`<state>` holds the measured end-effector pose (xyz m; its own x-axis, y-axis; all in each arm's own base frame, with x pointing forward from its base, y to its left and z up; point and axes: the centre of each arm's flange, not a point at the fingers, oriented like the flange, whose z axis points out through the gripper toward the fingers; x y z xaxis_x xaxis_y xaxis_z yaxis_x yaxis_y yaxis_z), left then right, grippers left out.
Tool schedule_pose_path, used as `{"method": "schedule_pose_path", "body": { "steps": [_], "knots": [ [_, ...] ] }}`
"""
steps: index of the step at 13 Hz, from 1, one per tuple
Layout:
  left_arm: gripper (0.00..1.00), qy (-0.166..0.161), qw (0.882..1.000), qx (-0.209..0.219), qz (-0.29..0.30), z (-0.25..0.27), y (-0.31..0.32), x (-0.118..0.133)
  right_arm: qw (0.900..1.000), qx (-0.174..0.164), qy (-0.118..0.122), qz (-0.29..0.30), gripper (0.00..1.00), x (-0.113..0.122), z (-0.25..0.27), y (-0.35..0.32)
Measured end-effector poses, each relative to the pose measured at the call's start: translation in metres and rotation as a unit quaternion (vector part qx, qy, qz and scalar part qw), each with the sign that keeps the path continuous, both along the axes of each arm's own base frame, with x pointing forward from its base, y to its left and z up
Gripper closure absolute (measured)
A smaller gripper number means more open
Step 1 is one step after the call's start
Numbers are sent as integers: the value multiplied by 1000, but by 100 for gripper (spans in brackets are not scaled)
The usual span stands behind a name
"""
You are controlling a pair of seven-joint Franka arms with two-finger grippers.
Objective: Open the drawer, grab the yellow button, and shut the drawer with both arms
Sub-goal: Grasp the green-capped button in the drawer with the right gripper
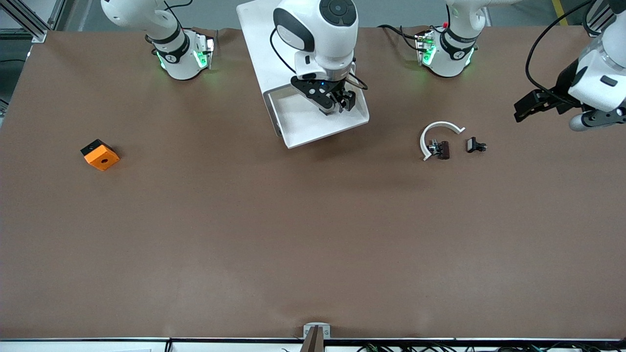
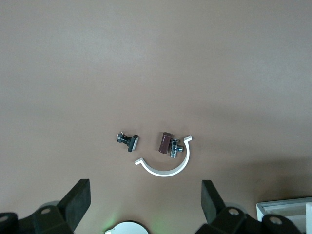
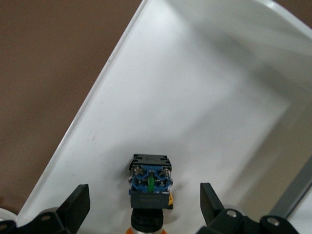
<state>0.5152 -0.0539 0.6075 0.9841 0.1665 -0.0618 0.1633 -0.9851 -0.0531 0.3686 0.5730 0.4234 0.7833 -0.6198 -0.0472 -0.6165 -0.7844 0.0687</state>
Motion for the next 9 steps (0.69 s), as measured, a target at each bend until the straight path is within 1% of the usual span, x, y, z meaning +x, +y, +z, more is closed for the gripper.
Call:
{"method": "schedule_pose_path", "body": {
  "steps": [4, 8, 9],
  "knots": [
    [0, -13, 1000, -1, -5, -8, -5, 6, 1000, -4, 0, 1, 0, 2, -16, 4],
    [0, -19, 1000, -4, -14, -18, -15, 14, 1000, -5, 1, 5, 0, -2, -20, 7],
    [0, -18, 1000, -4, -14, -20, -15, 16, 1000, -5, 1, 5, 7, -2, -20, 7]
  ]
}}
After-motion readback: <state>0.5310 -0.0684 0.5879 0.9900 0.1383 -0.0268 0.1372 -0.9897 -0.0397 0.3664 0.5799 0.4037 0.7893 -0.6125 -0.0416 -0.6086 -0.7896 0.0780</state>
